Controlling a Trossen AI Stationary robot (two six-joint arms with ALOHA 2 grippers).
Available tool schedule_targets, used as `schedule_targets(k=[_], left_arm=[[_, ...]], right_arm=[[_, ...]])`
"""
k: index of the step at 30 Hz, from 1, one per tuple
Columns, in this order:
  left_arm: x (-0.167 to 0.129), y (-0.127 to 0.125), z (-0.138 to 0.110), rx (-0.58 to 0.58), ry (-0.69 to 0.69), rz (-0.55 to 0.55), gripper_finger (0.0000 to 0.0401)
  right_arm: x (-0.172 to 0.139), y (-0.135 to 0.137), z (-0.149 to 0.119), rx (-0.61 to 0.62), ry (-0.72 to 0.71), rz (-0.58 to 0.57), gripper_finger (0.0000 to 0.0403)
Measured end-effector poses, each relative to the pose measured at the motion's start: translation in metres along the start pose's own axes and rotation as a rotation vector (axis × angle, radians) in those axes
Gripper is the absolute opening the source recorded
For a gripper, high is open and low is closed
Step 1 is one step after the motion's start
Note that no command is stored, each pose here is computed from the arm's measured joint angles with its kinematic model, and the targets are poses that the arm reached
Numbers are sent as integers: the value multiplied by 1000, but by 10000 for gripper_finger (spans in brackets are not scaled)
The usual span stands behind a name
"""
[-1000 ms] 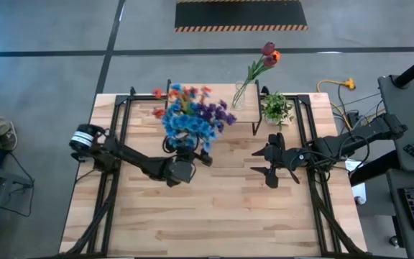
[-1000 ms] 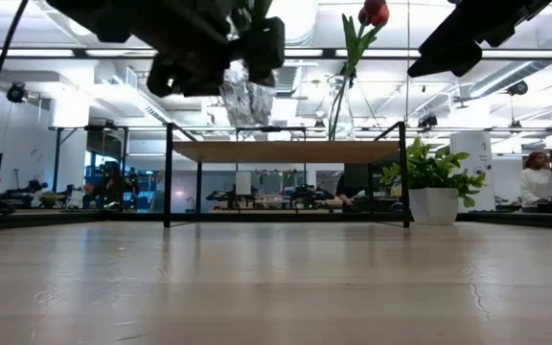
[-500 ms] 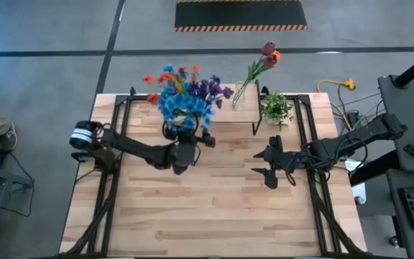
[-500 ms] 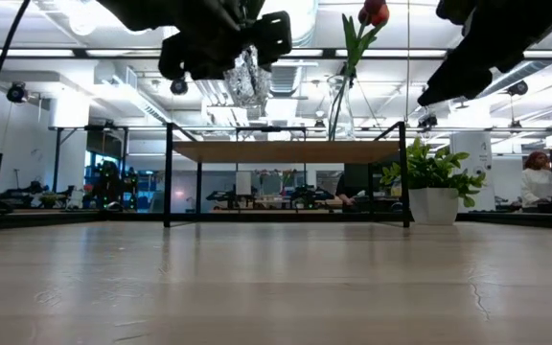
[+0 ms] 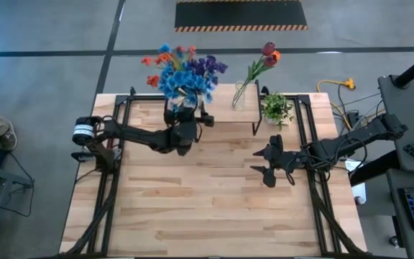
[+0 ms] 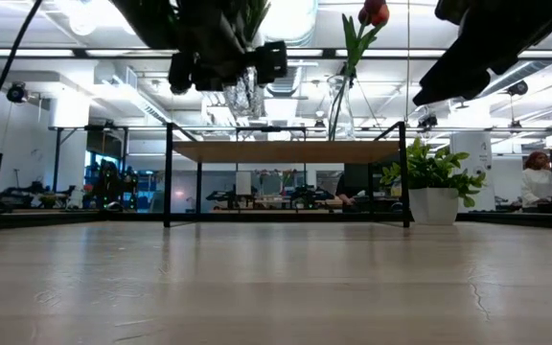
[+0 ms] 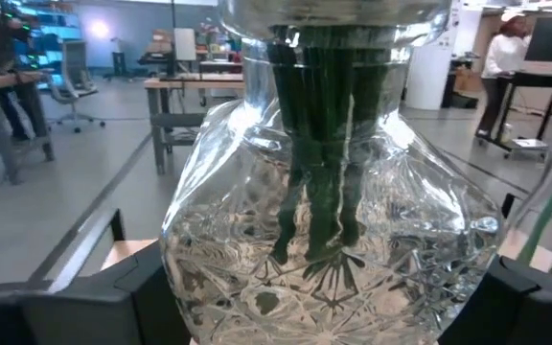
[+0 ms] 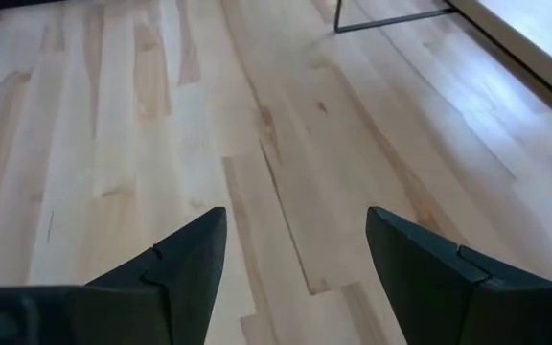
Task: Pick and place flowers into a vace then onto a shelf
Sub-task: Put the transparent vase with flowers on the shelf
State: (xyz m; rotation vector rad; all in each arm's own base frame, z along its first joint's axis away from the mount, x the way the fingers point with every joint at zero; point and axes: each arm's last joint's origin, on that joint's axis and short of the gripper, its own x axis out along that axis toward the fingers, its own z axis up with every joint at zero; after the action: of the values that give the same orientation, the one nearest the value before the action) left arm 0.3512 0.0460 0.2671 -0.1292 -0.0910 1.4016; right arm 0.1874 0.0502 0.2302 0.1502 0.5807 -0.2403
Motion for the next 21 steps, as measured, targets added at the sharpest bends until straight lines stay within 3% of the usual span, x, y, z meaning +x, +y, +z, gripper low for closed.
schedule_targets(k=[4,21], left_arm=[[17,2,-1,1,16,-56,301],[64,9,-18,-37,45,-45,301]], right_arm=[[0,-1,-1,25,-6,-18,242],[2,-3,-5,101,-11,-56,242]])
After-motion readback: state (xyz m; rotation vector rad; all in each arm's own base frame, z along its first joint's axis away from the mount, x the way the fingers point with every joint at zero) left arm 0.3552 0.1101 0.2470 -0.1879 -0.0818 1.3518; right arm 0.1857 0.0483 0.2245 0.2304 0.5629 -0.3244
